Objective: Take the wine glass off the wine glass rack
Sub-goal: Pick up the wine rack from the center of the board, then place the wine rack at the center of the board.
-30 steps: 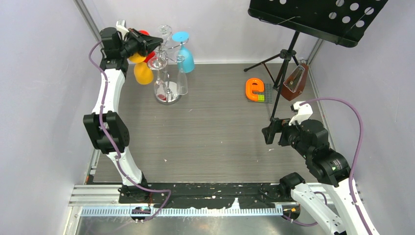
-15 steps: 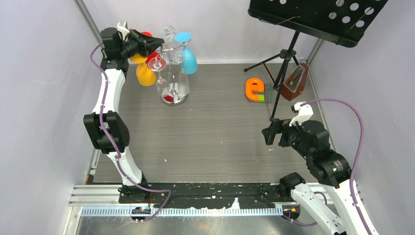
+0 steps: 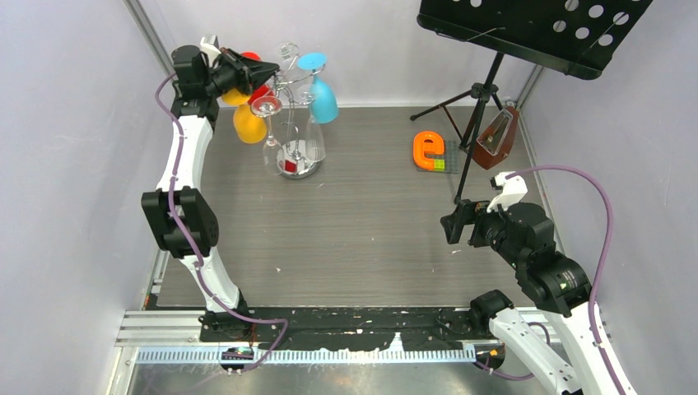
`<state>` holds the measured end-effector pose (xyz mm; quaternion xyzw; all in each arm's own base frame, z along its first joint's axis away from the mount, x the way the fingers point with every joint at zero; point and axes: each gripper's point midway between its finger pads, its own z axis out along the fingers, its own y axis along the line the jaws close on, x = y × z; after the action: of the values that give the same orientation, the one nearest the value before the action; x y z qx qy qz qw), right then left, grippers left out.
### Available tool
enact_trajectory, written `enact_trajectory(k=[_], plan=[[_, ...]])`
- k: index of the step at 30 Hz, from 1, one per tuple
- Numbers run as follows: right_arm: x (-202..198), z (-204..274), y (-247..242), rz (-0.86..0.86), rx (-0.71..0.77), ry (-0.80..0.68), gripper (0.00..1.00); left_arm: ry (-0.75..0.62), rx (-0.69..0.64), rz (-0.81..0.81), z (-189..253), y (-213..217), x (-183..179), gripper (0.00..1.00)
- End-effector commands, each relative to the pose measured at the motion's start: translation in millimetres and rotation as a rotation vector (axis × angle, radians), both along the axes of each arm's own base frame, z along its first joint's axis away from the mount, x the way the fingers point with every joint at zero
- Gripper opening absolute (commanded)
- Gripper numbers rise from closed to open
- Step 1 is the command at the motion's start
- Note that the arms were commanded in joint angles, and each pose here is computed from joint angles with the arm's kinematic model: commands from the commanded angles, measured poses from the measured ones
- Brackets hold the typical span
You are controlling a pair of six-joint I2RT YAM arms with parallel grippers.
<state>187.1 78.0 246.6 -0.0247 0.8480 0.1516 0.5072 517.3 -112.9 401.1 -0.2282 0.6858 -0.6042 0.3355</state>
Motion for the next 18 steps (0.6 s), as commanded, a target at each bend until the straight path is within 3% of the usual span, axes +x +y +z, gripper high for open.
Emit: enact_trajectory(k=[1,18], plan=[[2,21,4,0.006,0.039,-0.053,1.0,-0.499,0.001,-0.079,146,-16,-77,0.0],[-1,26,1,0.008,0.029,-0.066,1.0,-0.532,0.004,-0.158,155,-47,-123,0.0]])
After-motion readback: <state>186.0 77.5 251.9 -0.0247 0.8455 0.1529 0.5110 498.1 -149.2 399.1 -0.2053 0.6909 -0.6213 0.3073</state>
